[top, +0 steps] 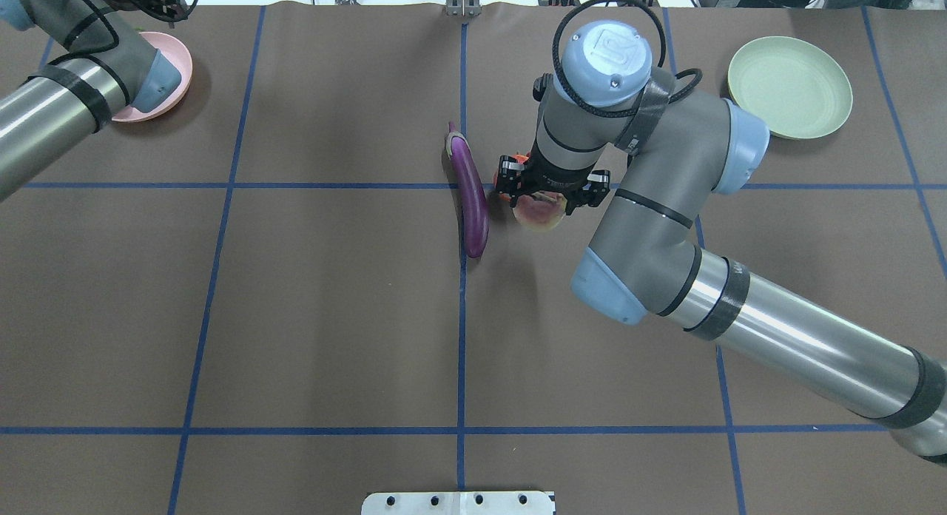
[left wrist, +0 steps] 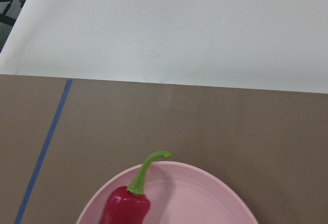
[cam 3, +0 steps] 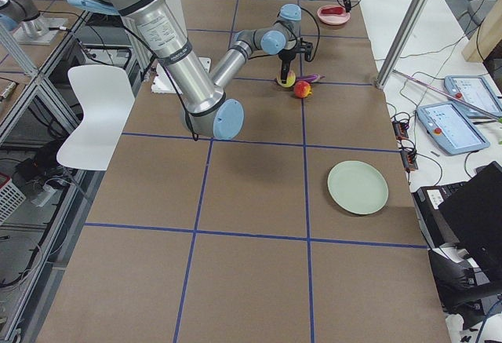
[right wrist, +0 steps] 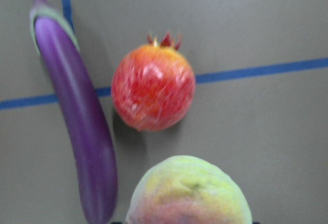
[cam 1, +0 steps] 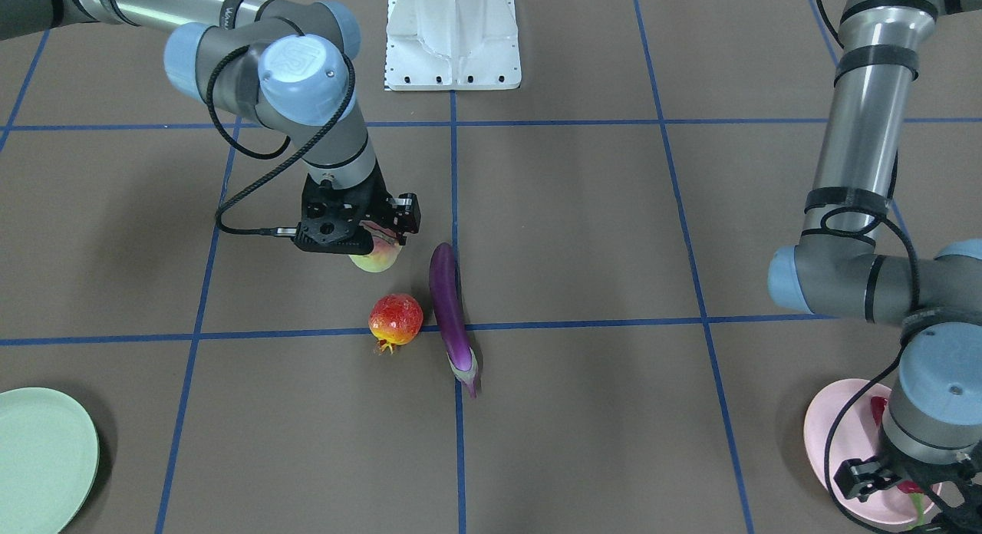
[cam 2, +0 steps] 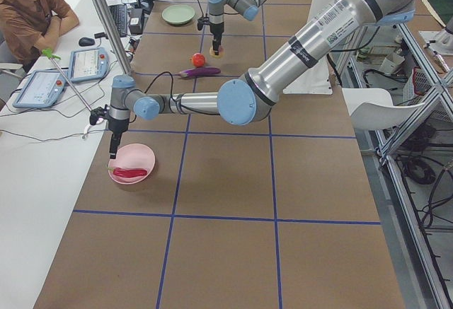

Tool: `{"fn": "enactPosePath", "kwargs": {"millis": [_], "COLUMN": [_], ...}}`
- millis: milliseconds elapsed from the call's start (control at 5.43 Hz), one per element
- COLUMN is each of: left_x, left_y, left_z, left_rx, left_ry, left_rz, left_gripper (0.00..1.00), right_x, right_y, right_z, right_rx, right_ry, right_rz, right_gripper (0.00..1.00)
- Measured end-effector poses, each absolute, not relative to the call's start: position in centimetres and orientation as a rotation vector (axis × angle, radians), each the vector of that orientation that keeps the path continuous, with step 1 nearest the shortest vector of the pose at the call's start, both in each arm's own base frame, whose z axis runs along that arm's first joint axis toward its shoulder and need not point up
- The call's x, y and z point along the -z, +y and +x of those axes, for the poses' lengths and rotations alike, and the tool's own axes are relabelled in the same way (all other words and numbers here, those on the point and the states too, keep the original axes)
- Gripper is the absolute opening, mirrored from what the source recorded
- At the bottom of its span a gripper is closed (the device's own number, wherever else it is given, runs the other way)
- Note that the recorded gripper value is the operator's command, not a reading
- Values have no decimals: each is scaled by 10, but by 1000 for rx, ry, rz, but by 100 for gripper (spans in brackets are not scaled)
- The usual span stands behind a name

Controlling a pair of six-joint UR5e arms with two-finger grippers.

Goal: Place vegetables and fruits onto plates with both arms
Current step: 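Carry peach toward green plate with right gripper while left reaches for eggplant, then grasp purple eggplant with left gripper while right sets peach on green plate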

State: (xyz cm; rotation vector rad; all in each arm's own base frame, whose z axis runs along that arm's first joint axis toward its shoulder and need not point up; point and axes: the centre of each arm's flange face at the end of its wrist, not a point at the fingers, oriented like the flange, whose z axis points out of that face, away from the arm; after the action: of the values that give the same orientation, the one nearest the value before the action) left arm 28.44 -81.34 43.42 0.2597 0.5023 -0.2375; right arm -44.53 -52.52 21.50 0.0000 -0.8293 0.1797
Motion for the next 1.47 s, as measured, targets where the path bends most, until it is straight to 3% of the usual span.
{"fn": "enactPosePath", "kwargs": {"millis": [368, 737, 1105, 1474], "left_x": [-303, -197, -151, -145], "left_y": [-757, -668, -578, -531], "left_z": [354, 440, 509, 557], "left_rx": [178, 183, 97, 67], "left_ry": [663, 809, 852, 852], "left_rz": [161, 61, -1, -31], "left_gripper": [100, 99, 99, 99], "right_x": [-260, -308, -371, -457], "right_y": [-565, -604, -645, -702], "right_z": [-335, -243, -195, -177], "right_rx": [-149, -61, 5, 31], "right_ry": [-794, -694, -629, -625], "right_rz": [93, 158, 174, 230], "right_gripper": [0, 0, 0, 0]}}
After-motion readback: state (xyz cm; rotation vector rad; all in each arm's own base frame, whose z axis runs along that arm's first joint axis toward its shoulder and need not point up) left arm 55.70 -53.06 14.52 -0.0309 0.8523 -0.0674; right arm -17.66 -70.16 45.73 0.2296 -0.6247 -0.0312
